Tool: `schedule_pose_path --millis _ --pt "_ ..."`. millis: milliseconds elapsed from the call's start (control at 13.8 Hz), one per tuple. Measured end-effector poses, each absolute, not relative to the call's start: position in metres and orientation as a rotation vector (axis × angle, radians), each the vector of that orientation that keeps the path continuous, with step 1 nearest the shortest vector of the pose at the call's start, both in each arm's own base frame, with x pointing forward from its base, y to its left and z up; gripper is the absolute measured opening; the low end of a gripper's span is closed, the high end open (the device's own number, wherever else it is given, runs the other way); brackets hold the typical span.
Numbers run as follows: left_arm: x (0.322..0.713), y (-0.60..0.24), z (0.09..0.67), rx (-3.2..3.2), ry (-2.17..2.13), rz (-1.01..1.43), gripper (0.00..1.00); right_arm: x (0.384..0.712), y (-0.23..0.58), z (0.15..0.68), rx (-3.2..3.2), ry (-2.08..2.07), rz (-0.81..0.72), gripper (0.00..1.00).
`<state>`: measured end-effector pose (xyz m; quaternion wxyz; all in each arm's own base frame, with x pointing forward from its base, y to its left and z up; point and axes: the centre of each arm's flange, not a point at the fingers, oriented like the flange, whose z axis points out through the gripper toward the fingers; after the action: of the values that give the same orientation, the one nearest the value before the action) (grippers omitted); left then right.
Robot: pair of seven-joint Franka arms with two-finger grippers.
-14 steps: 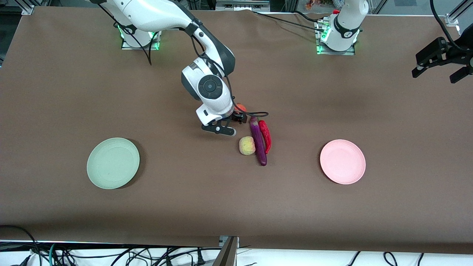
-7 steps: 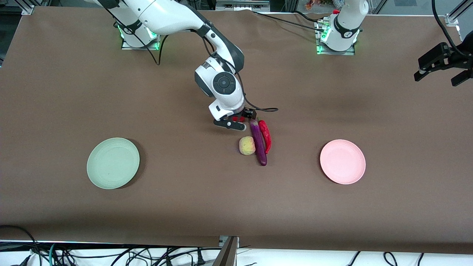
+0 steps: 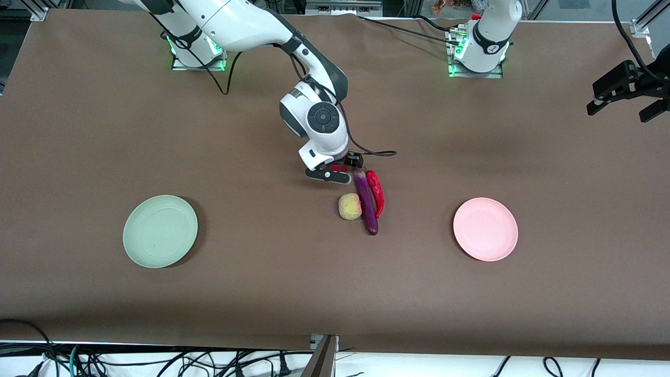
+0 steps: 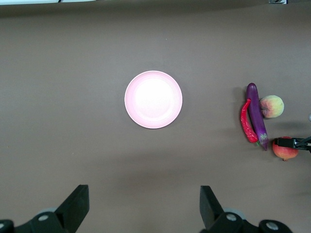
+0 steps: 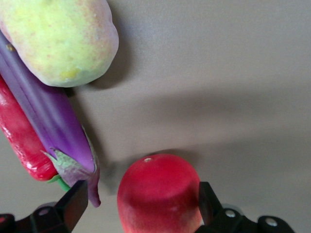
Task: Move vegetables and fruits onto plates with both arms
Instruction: 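Close the right gripper on the red apple and lift it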
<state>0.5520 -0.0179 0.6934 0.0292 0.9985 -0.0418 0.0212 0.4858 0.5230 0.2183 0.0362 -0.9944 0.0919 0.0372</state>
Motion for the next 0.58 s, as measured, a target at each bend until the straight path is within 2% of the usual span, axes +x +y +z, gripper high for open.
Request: schedule_pose_path --millis 581 --pt "0.539 -0.018 0.692 3.083 -0.129 -0.051 1.0 0.479 0.527 0.195 -3.085 0.224 0.087 1.0"
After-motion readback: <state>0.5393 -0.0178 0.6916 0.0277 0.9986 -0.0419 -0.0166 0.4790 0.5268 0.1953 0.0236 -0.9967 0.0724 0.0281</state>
